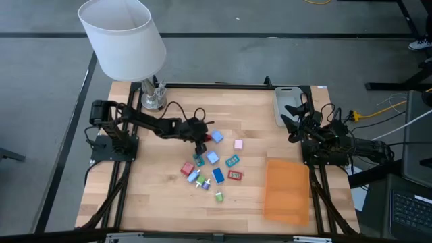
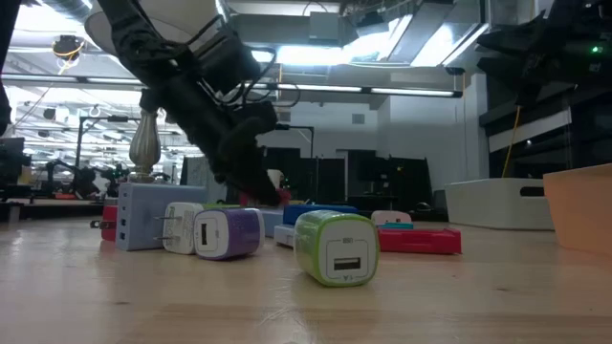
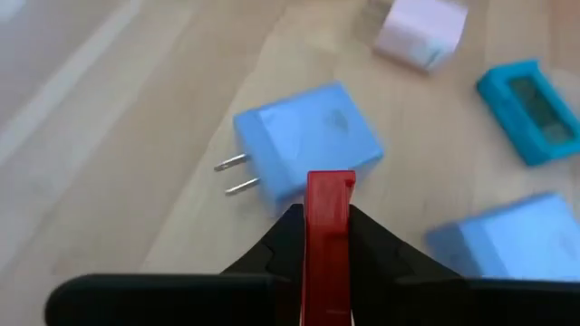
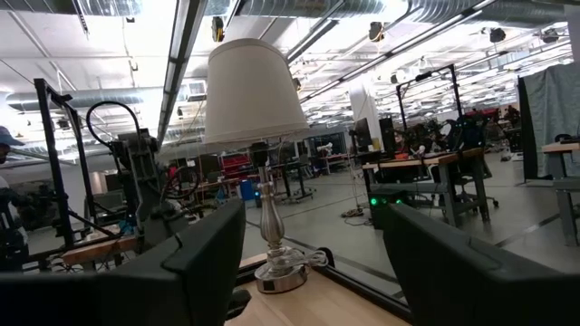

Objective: Pick & Place Office items
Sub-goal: Put the top red digital clock into the gray bin

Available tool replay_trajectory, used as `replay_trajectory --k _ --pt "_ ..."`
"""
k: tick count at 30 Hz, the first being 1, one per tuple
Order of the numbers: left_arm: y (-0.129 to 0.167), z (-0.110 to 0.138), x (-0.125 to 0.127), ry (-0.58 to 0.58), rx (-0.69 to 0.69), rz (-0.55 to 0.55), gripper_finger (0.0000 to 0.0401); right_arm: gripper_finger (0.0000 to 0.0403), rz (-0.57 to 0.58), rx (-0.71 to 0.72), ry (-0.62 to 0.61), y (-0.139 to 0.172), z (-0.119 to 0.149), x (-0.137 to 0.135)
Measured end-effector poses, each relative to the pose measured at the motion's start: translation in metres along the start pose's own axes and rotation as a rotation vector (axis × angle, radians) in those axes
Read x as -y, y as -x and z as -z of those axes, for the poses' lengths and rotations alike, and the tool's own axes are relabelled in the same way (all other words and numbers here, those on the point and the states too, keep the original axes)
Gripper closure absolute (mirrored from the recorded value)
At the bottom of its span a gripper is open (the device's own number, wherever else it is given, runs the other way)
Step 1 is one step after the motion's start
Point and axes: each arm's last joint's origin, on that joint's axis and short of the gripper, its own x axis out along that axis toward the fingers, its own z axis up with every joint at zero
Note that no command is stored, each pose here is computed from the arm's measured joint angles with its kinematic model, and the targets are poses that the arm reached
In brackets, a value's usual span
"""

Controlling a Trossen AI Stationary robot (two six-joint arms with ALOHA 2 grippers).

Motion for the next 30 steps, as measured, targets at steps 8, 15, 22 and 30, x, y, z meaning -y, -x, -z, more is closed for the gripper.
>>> replay_trajectory --k 8,15,22,30 --pt "0.0 -0.018 -0.015 -0.016 0.067 -0.027 0.0357 0.0142 -0.008 0.0 0.0 0.0 0.0 0.0" --pt "0.005 -0.063 -0.011 -0.106 0.196 -0.023 0.0357 0.0142 -0.008 0.0 0.0 0.0 0.0 0.0" --pt "0.018 -0.113 0.0 -0.225 0.32 -0.005 0.0357 0.0142 -0.021 0.032 -0.002 0.0 -0.003 -0.001" --pt "0.015 -0.147 -0.007 -0.261 0.389 -0.021 0.0357 0.0142 -0.168 0.121 0.002 0.0 -0.021 -0.006"
